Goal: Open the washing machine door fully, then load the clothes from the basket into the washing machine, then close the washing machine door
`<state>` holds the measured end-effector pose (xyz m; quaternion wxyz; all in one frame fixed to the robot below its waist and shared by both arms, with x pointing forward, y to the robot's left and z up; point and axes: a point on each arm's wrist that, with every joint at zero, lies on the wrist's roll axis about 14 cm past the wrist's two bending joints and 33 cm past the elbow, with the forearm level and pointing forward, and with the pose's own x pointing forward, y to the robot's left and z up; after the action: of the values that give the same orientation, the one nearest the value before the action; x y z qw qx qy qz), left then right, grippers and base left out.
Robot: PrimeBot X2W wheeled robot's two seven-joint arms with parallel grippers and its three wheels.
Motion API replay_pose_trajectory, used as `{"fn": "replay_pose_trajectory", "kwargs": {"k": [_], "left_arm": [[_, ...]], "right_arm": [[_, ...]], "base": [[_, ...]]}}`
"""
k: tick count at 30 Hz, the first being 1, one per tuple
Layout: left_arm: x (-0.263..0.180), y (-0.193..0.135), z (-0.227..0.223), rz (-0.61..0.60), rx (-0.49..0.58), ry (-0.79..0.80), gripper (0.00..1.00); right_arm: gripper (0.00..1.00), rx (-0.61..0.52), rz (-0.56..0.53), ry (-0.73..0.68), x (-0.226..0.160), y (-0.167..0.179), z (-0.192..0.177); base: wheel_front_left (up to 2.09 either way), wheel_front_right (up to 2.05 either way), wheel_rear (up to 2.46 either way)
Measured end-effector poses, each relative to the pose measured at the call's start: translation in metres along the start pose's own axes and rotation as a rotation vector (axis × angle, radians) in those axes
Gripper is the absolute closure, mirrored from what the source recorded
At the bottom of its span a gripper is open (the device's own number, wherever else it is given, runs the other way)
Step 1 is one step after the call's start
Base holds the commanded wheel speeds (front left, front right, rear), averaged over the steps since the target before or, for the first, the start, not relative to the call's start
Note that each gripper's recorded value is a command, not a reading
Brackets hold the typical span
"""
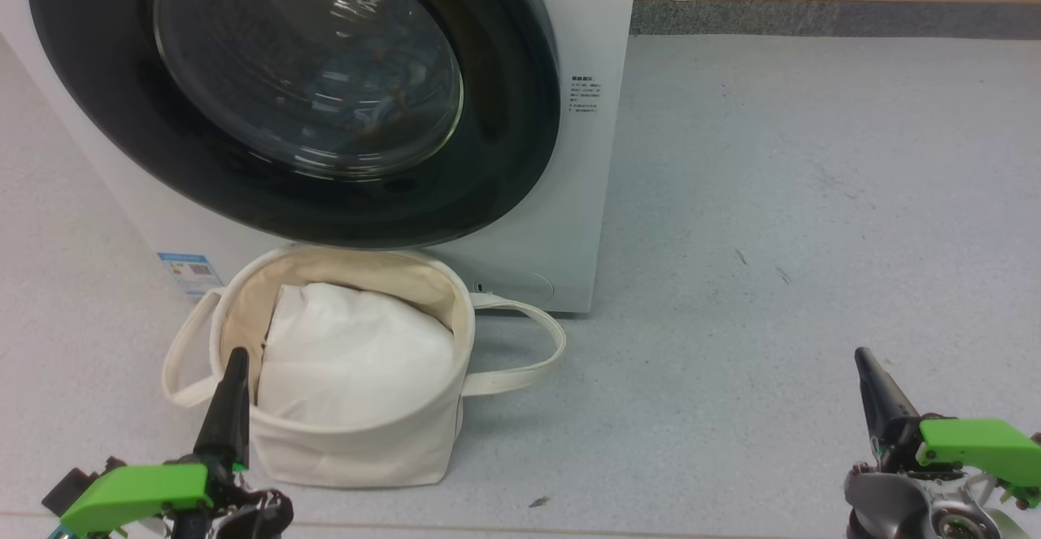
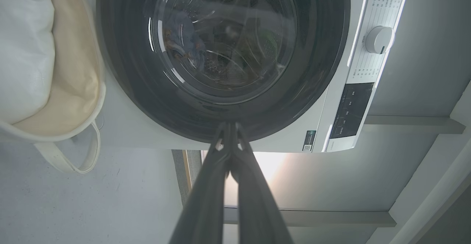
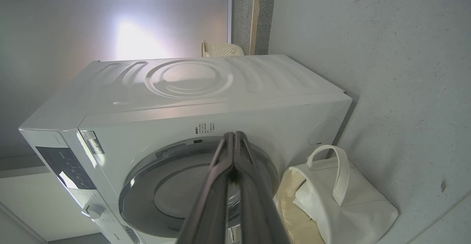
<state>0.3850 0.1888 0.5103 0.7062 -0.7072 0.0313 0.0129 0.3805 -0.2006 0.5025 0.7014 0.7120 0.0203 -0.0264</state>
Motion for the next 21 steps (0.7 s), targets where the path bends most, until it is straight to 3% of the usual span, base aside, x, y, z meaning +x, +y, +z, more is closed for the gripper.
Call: {"fn": "replay_pose_trajectory", "kwargs": {"k": [21], "left_arm": [[0.0000, 0.0000, 0.0000, 0.000, 0.000, 0.000, 1.00]], "right_arm": [[1.00, -0.002, 0.000, 0.002, 0.0000, 0.0002, -0.0003]], "base": [[0.00, 0.00, 0.00]]}}
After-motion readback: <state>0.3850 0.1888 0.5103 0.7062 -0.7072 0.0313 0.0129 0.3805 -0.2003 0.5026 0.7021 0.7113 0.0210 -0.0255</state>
